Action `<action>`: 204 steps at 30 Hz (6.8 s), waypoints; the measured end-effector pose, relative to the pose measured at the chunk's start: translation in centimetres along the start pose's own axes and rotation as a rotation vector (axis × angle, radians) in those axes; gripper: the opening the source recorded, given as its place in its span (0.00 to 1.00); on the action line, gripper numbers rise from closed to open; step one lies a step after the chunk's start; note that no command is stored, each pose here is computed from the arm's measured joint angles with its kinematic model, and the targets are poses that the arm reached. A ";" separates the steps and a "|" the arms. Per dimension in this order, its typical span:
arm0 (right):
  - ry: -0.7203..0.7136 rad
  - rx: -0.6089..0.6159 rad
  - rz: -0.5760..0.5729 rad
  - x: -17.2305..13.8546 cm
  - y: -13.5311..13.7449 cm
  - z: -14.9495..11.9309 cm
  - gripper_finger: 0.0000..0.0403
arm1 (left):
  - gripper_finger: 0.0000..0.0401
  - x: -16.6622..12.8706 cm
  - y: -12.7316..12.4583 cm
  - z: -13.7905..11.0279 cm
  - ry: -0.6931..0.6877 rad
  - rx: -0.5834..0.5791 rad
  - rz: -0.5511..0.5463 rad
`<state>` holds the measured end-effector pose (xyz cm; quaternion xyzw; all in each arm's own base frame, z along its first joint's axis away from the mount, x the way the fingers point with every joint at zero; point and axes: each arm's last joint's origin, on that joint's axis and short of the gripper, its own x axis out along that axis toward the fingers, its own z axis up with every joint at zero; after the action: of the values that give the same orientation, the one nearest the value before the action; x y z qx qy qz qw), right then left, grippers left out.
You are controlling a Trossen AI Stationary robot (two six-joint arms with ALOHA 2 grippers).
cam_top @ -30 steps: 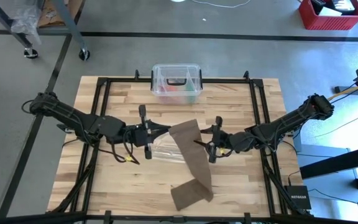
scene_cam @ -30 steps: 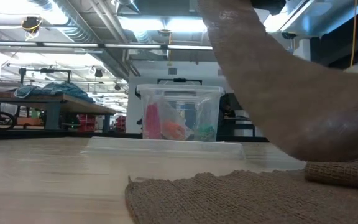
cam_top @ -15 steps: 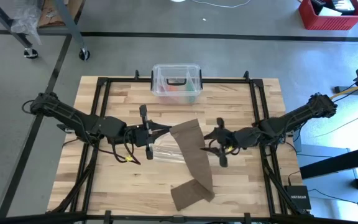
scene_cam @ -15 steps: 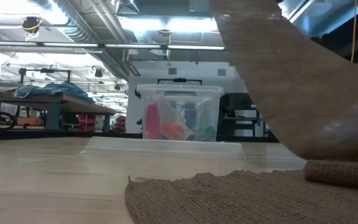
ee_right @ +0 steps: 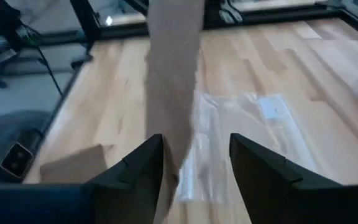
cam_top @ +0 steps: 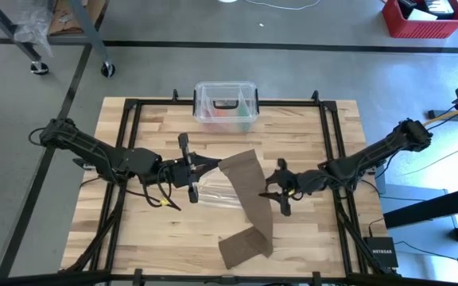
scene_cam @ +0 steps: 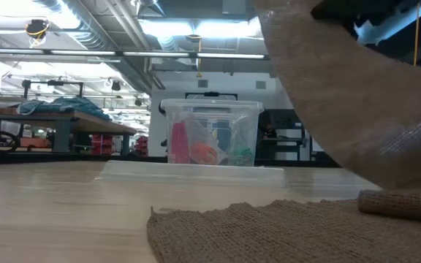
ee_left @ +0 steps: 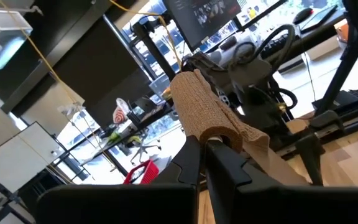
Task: Roll bandage
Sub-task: Roll the brown bandage
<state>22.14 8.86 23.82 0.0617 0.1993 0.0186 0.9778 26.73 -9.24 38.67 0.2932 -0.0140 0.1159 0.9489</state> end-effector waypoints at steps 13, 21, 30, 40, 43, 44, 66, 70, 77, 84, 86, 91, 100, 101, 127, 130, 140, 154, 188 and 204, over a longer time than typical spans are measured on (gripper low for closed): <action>-0.126 -0.083 0.117 0.8 2.0 -1.0 0.12 | 0.00 0.6 0.0 -0.2 -0.005 0.075 0.023; -0.244 -0.226 0.162 -1.4 7.0 2.0 0.02 | 0.00 1.8 0.6 -1.2 0.032 0.053 0.089; -0.209 -0.467 0.185 -3.2 11.3 7.9 0.01 | 0.00 4.4 -0.8 -3.2 0.081 0.131 0.105; -0.195 -0.616 0.146 -6.4 14.3 14.2 0.01 | 0.00 6.1 -2.6 -4.8 0.129 0.203 0.106; -0.172 -0.642 0.134 -6.8 14.6 15.3 0.02 | 0.00 6.4 -3.1 -5.3 0.146 0.208 0.094; -0.169 -0.645 0.129 -7.0 14.6 15.7 0.02 | 0.00 6.5 -3.3 -5.5 0.152 0.208 0.089; -0.340 -0.561 -0.082 -11.5 9.1 25.7 0.02 | 0.00 7.1 -6.6 -6.6 0.160 0.286 -0.030; -0.452 -0.526 -0.041 -12.5 8.2 27.7 0.02 | 0.00 7.3 -6.3 -7.2 0.198 0.268 -0.038; -0.583 -0.524 -0.056 -15.9 7.1 30.2 0.02 | 0.00 7.4 -6.3 -8.1 0.240 0.259 -0.096; -0.549 -0.559 -0.145 -15.5 6.2 30.4 0.02 | 0.00 7.2 -6.9 -7.4 0.180 0.254 -0.129; -0.538 -0.556 -0.190 -14.8 5.2 30.7 0.02 | 0.00 7.0 -7.2 -7.3 0.168 0.280 -0.153; -0.513 -0.489 -0.325 -12.4 1.4 31.8 0.02 | 0.00 6.7 -7.7 -7.0 0.169 0.309 -0.157; -0.416 -0.346 -0.370 -7.9 -3.5 32.0 0.02 | 0.00 6.7 -7.6 -7.1 0.185 0.253 -0.152; -0.403 -0.340 -0.399 -7.3 -3.9 32.0 0.03 | 0.00 6.7 -7.6 -7.2 0.191 0.257 -0.157; 0.382 0.074 -0.415 1.6 -11.1 24.2 0.69 | 0.00 7.2 -6.9 -8.3 0.258 0.069 -0.129; 0.397 0.109 -0.418 1.5 -11.1 24.0 0.68 | 0.00 7.2 -6.8 -8.3 0.253 0.067 -0.126; 0.616 0.155 -0.254 0.0 -8.7 22.4 0.66 | 0.00 7.2 -6.8 -8.2 0.251 0.068 -0.124; 0.582 0.033 -0.227 -9.5 1.8 18.5 0.66 | 0.00 7.0 -7.1 -8.0 0.257 0.095 -0.106; -0.041 -0.078 -0.200 -3.4 3.9 -3.2 0.55 | 0.00 7.0 -7.4 -7.7 0.202 0.108 -0.189; -0.074 -0.171 -0.122 -2.9 4.7 -2.7 0.05 | 0.00 7.0 -7.4 -7.7 0.200 0.110 -0.188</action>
<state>18.35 13.69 23.13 -0.0337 0.1639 -0.0261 0.9856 34.86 -9.34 28.88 0.3317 0.1146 0.0557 0.9347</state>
